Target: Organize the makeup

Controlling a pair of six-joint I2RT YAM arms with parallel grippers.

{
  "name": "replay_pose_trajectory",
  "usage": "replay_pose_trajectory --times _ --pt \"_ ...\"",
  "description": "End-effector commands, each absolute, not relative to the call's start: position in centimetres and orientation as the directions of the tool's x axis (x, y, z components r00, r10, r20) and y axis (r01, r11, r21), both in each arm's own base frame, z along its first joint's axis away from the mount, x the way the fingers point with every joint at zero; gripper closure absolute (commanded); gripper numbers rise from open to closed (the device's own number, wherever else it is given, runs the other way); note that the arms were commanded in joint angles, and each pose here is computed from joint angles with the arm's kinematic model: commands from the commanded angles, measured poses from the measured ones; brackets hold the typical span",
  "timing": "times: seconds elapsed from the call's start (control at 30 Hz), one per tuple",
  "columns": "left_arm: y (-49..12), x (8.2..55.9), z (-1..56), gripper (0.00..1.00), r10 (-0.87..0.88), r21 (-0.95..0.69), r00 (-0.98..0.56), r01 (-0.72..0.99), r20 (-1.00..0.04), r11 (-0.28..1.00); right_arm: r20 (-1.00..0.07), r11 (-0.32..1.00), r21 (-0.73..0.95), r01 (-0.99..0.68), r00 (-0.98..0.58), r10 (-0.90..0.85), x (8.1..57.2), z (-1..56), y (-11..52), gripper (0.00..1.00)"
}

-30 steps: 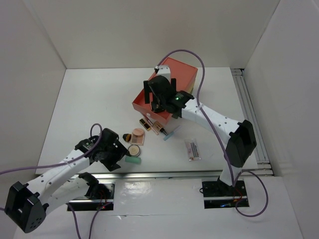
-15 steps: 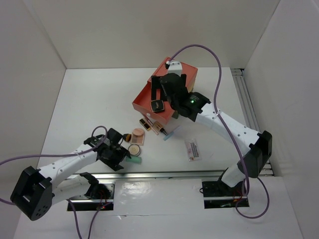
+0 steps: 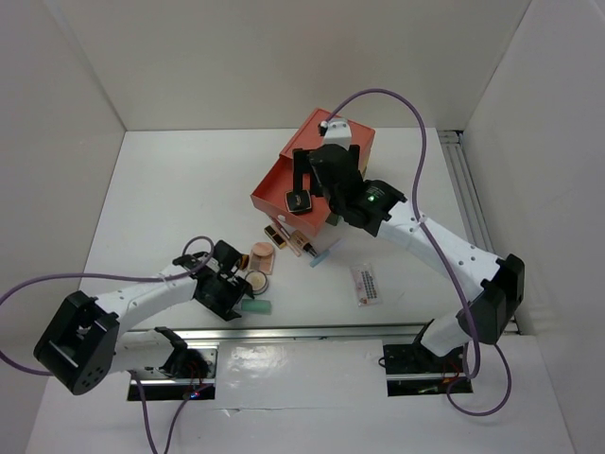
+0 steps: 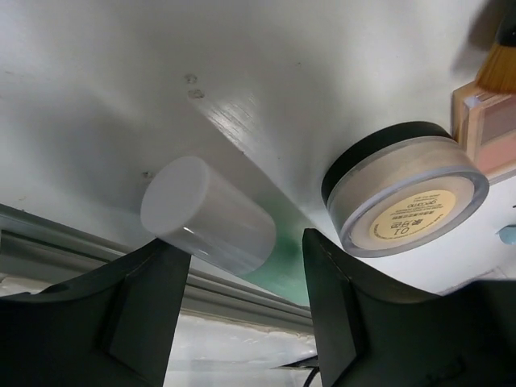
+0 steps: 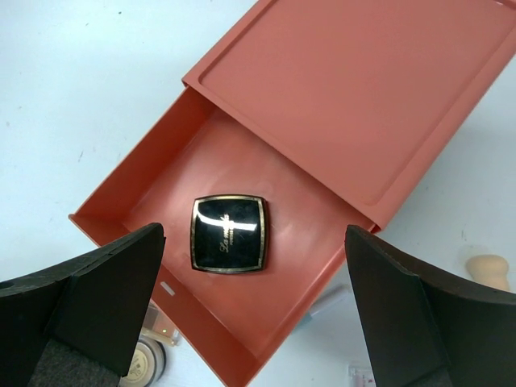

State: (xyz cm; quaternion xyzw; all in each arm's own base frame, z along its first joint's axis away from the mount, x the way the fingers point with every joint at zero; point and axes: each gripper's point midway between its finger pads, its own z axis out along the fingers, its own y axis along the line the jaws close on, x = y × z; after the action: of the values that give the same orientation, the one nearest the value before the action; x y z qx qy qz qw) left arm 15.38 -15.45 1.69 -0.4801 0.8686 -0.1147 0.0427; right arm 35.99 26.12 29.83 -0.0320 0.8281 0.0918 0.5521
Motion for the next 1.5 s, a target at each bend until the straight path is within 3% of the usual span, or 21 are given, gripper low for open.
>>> replay_pose_trajectory --times 0.0,0.13,0.23,0.27,0.33,0.5,0.67,0.8,0.9,1.07,1.2,1.47 --pt "-14.9 15.3 1.2 0.32 -0.845 -0.192 -0.534 -0.83 0.004 0.523 -0.935 0.984 0.121 -0.132 -0.348 0.069 35.2 31.5 24.6 0.0" --pt "-15.2 15.4 1.2 0.44 -0.83 -0.18 -0.558 -0.816 0.001 0.549 -0.937 0.986 0.126 -0.109 -0.338 0.082 34.6 31.8 23.6 0.0" --pt "-15.3 15.1 1.0 0.71 -0.819 -0.169 -0.574 -0.807 -0.001 0.566 -0.941 0.987 0.139 -0.082 -0.322 0.105 34.3 32.4 22.4 0.0" --pt "-15.5 14.9 1.0 0.87 -0.812 -0.17 -0.583 -0.801 0.009 0.574 -0.941 0.989 0.127 -0.071 -0.325 0.098 34.3 31.9 22.1 0.0" --pt "-15.8 14.8 1.2 1.0 -0.804 -0.179 -0.594 -0.794 0.021 0.581 -0.945 0.987 0.146 -0.073 -0.306 0.117 33.9 32.7 21.7 0.0" --pt "-16.9 15.7 4.5 1.0 -0.747 -0.28 -0.665 -0.716 -0.007 0.64 -0.946 0.985 0.155 -0.075 -0.297 0.127 33.3 32.8 21.1 0.0" --pt "-16.8 18.4 11.4 1.0 -0.72 -0.454 -0.678 -0.601 -0.146 0.658 -0.954 0.985 0.162 -0.068 -0.265 0.138 33.0 34.0 19.6 0.0" --pt "-17.1 21.6 20.5 1.0 -0.72 -0.661 -0.625 -0.408 -0.3 0.63 -0.958 0.983 0.182 -0.023 -0.23 0.172 32.6 34.7 17.1 0.0" --pt "-17.4 24.3 26.9 1.0 -0.715 -0.726 -0.56 -0.265 -0.42 0.634 -0.956 0.977 0.208 0.044 -0.204 0.213 32.3 35.0 14.1 0.0" --pt "-21.0 29.1 32.7 1.0 -0.667 -0.736 -0.553 -0.135 -0.499 0.663 -0.946 0.972 0.221 0.083 -0.225 0.234 31.9 34.0 11.8 0.0" --pt "-24.5 33.1 33.5 1.0 -0.633 -0.727 -0.582 -0.1 -0.511 0.679 -0.938 0.967 0.231 0.104 -0.24 0.25 31.6 33.3 11.0 0.0" --pt "-29.9 38.2 28.9 1.0 -0.605 -0.728 -0.673 -0.143 -0.425 0.67 -0.935 0.965 0.212 0.155 -0.257 0.246 31.9 32.5 9.2 0.0"
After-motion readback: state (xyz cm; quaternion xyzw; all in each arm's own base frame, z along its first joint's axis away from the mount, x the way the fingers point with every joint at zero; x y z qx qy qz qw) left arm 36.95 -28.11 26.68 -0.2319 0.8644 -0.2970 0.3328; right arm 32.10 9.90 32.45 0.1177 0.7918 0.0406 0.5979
